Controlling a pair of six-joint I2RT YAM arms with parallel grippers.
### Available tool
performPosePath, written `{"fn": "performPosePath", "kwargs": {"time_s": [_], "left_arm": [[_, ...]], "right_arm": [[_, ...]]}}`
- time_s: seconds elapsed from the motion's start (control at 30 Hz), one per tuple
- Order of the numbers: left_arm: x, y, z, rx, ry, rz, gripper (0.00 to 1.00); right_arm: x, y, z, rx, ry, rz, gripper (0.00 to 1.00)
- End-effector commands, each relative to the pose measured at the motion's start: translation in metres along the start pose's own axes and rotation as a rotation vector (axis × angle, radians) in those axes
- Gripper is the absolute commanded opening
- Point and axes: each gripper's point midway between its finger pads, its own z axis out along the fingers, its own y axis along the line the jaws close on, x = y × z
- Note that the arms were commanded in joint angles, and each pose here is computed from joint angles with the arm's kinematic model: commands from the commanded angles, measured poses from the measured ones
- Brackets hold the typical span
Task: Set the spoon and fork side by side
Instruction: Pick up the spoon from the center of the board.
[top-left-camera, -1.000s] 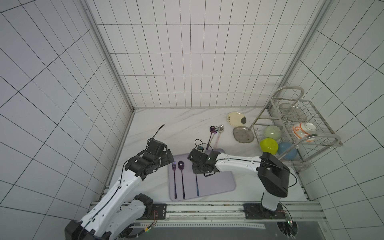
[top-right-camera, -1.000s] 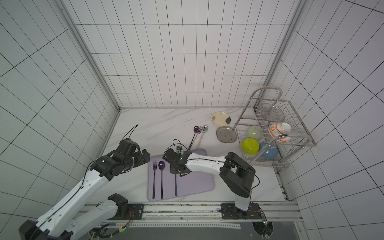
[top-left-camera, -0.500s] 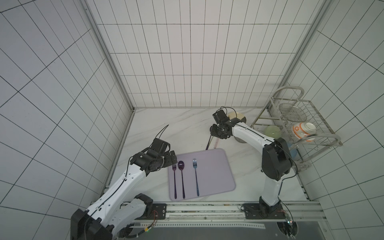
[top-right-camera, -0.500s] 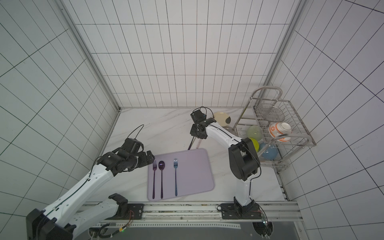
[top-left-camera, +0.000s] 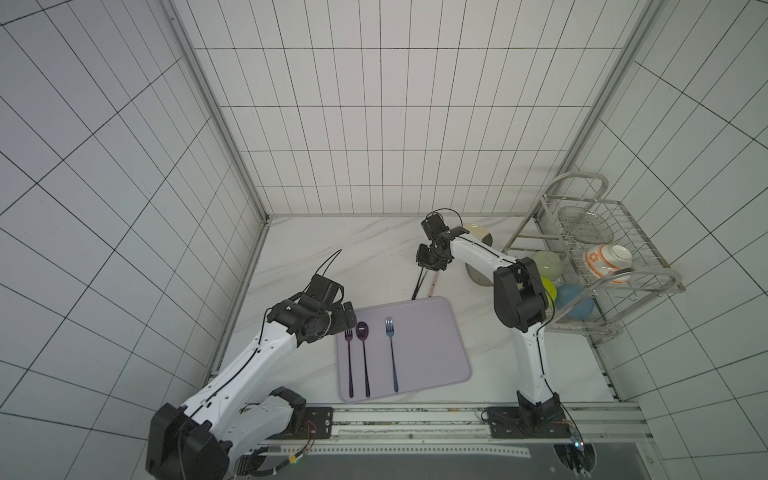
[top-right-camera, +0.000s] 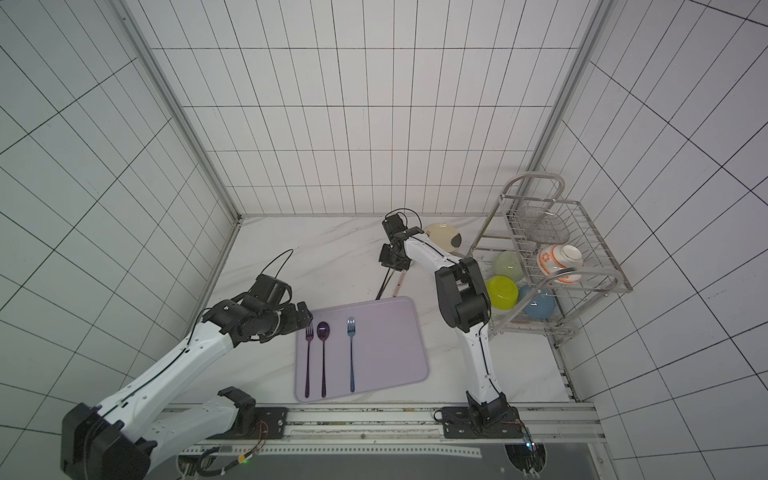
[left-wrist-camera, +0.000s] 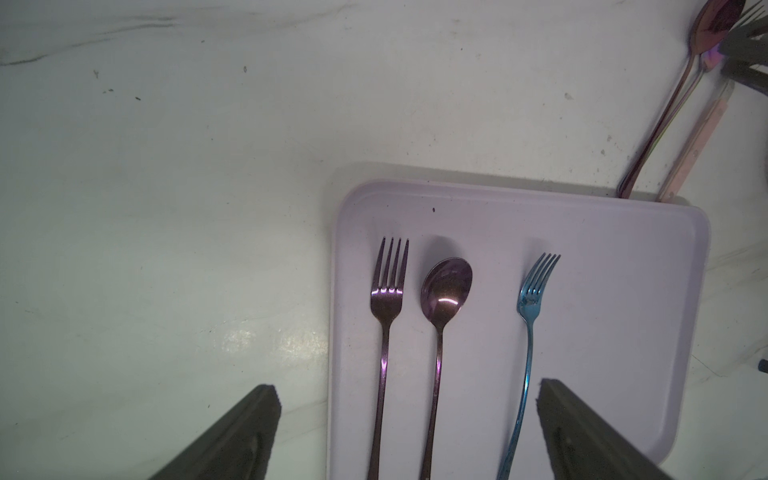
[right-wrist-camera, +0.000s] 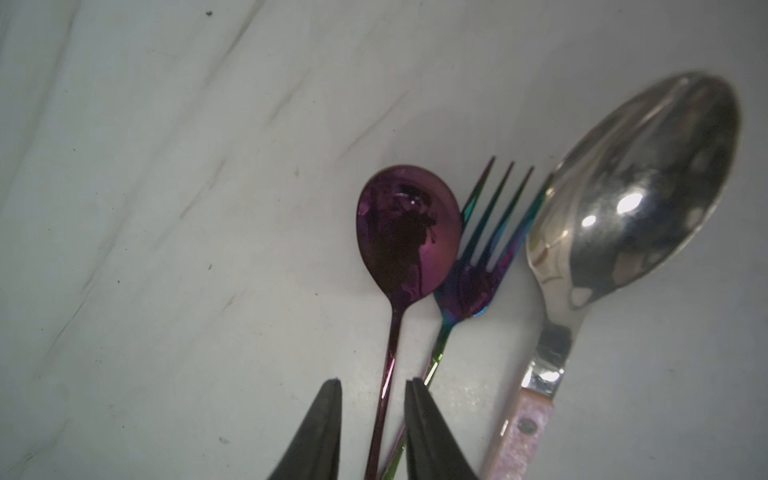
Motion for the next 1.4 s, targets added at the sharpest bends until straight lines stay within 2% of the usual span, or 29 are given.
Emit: {"fn": "performPosePath", "kwargs": {"time_s": [0.0, 0.33, 0.63, 0.93, 1.0, 1.13, 1.37], "left_arm": [[-0.013, -0.009, -0.004, 0.023, -0.042, -0.006, 0.98], [-0.014, -0.007, -0.007, 0.017, -0.054, -0.002, 0.98], [-0.014, -0.006, -0.009, 0.019, -0.062, 0.006, 0.98], [-0.018, -0.006, -0.017, 0.022, -0.089, 0.003, 0.98], [-0.019, -0.006, -0.02, 0.021, -0.095, 0.0, 0.98], [-0.022, -0.006, -0.025, 0.022, -0.111, -0.002, 0.98], [-0.022, -0.001, -0.034, 0.002, -0.131, 0.006, 0.98]], "right_arm": [[0.011, -0.013, 0.014, 0.058, 0.053, -0.008, 0.27], [0.019, -0.018, 0.035, 0.107, 0.094, -0.02, 0.25], [0.045, -0.03, 0.049, 0.243, 0.162, -0.065, 0.18], [0.057, -0.033, 0.067, 0.257, 0.212, -0.05, 0.05], [0.052, -0.029, 0.071, 0.229, 0.203, -0.049, 0.01], [0.022, -0.012, 0.068, 0.159, 0.115, -0.057, 0.0], [-0.054, 0.028, 0.014, 0.022, -0.144, -0.161, 0.0]]}}
